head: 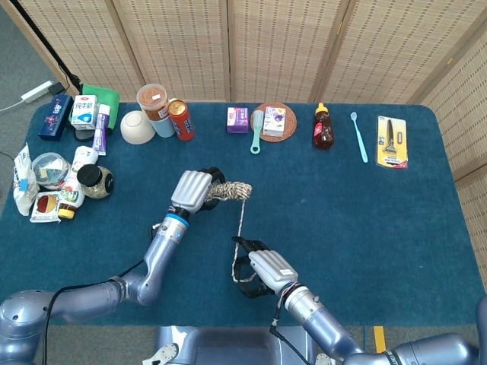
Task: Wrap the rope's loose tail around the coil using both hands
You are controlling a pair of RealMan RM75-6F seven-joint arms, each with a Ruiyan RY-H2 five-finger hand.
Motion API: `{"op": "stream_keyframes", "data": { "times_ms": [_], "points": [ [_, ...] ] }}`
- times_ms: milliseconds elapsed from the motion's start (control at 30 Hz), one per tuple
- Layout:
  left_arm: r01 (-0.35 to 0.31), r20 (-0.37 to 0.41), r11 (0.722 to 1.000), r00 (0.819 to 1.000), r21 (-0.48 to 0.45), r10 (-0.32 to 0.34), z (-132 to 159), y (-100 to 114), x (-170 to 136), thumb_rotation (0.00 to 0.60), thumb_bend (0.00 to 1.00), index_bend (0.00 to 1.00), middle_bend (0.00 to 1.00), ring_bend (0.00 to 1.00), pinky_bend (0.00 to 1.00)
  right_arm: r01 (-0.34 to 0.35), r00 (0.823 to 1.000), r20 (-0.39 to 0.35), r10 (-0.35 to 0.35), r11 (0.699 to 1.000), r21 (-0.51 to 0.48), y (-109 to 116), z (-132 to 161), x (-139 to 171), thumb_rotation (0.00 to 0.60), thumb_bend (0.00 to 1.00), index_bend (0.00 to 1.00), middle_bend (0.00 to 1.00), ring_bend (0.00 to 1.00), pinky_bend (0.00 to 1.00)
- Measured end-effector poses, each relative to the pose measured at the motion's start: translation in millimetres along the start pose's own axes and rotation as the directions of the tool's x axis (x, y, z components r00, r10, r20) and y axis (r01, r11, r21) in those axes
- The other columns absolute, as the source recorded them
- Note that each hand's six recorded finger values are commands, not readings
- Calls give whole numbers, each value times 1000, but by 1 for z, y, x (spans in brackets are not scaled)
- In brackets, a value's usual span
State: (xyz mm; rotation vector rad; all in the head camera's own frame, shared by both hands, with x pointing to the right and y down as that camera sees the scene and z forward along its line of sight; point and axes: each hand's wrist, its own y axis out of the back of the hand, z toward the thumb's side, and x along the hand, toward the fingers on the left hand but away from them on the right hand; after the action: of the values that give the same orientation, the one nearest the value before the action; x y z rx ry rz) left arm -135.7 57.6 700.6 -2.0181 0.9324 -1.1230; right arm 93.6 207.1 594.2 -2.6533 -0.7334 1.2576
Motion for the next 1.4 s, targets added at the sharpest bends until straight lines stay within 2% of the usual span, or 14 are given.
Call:
{"op": "stream_keyframes", "data": {
  "times_ms": [233, 433, 567, 733, 900, 1100, 1400],
  "points": [
    [22, -21, 998, 1000, -58, -23, 4, -1, 2, 600, 436, 553, 355, 418, 614, -6, 1000, 1, 6, 1000, 4, -4, 3, -5, 600, 606, 637, 6, 0, 0],
    [15, -17, 1000, 1000, -25, -16, 8, 0, 3, 600, 436, 553, 355, 418, 614, -12, 1000, -6, 12, 1000, -4, -6, 7, -9, 600, 607, 638, 6, 0, 0],
    [11, -4, 999, 1000, 41, -11, 10, -5, 3, 600, 436, 553, 355, 419, 614, -4, 1000, -25, 4, 1000, -19, -1, 17, -12, 600, 606, 638, 6, 0, 0],
    [11, 24, 993, 1000, 114, -14, 13, -12, 1, 600, 440, 553, 355, 419, 614, 32, 998, -59, -33, 999, -23, 14, 36, -15, 600, 606, 639, 7, 0, 0],
    [12, 63, 985, 998, 174, -23, 16, -19, -2, 600, 442, 553, 355, 419, 614, 63, 996, -61, -64, 998, -33, 29, 49, -21, 600, 607, 641, 9, 0, 0],
    [14, 95, 975, 995, 222, -36, 17, -26, -6, 600, 444, 553, 355, 419, 614, 90, 995, -35, -92, 994, -55, 44, 58, -32, 600, 609, 642, 10, 0, 0],
    [12, 126, 956, 991, 292, -51, 15, -35, -9, 600, 446, 553, 355, 419, 614, 183, 983, 21, -182, 979, -87, 81, 69, -56, 600, 614, 642, 10, 0, 0]
  ]
}}
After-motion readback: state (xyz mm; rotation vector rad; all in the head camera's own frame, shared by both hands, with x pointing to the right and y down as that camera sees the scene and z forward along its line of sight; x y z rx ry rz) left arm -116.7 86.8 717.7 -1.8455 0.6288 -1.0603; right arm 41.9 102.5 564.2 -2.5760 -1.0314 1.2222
